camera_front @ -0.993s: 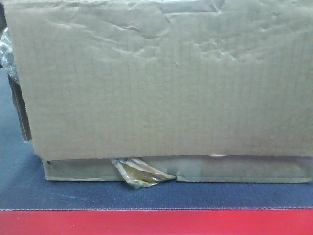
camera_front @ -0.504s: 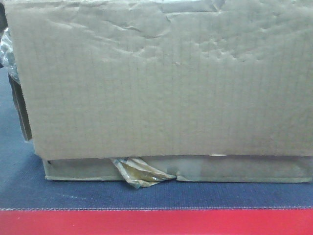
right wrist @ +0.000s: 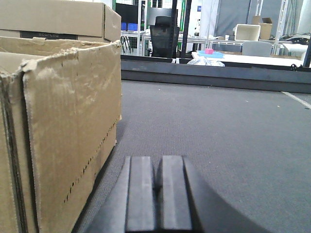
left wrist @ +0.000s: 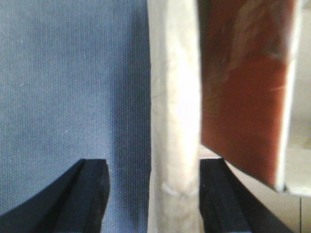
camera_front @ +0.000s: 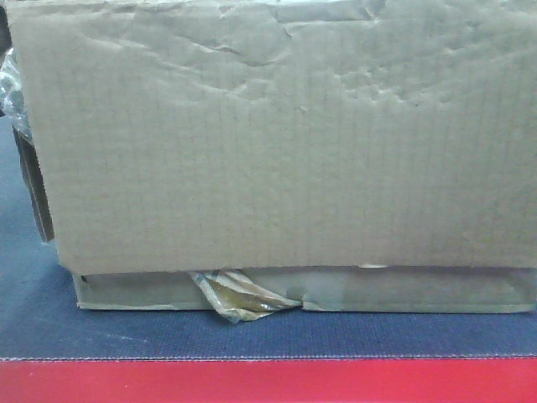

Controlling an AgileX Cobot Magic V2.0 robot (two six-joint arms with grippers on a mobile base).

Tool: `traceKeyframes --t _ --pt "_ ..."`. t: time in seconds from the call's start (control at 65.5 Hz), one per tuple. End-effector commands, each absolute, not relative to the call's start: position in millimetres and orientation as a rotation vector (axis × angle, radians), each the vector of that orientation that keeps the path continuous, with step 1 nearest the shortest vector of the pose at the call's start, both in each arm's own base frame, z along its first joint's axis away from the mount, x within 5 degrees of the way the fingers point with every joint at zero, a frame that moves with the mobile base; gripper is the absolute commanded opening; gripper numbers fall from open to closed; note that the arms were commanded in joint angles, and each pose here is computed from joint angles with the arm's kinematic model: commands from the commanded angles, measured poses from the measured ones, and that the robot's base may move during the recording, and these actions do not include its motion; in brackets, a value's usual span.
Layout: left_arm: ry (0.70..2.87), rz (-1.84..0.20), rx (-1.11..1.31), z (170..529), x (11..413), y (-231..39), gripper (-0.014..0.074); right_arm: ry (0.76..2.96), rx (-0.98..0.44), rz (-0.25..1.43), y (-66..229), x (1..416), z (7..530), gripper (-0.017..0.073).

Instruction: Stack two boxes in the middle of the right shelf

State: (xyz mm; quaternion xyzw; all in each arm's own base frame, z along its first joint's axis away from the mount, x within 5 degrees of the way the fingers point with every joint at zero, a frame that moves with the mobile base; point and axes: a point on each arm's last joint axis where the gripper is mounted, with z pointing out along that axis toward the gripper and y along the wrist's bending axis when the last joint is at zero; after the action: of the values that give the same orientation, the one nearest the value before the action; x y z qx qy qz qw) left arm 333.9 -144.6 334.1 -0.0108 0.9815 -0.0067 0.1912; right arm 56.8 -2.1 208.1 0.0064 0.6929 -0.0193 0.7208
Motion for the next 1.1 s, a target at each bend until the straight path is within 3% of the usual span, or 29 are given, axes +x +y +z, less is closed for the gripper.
traceKeyframes --t 0.0,0.55,0.718,0.871,1.085 --pt "2.76 -0.051 -0.036 335.9 331.9 -145.2 0.0309 1.505 0.018 -0.045 -2.3 56.2 211.3 -0.0162" --pt "2.752 -0.026 -0.031 336.1 332.6 -143.7 0.0309 1.499 -0.002 -0.066 -2.3 56.2 211.8 -0.0162" --pt "2.752 -0.026 -0.031 336.1 332.6 -143.7 0.0309 1.348 0.013 -0.036 -1.5 54.1 226.3 -0.0162" --pt "2.752 -0.026 -0.031 336.1 332.6 -143.7 0.0309 1.309 0.018 -0.041 -1.6 41.0 277.3 -0.0162" --pt "2.752 -0.026 -0.031 336.1 332.6 -143.7 0.0309 1.516 0.031 -0.046 -3.1 52.0 330.6 -0.0162"
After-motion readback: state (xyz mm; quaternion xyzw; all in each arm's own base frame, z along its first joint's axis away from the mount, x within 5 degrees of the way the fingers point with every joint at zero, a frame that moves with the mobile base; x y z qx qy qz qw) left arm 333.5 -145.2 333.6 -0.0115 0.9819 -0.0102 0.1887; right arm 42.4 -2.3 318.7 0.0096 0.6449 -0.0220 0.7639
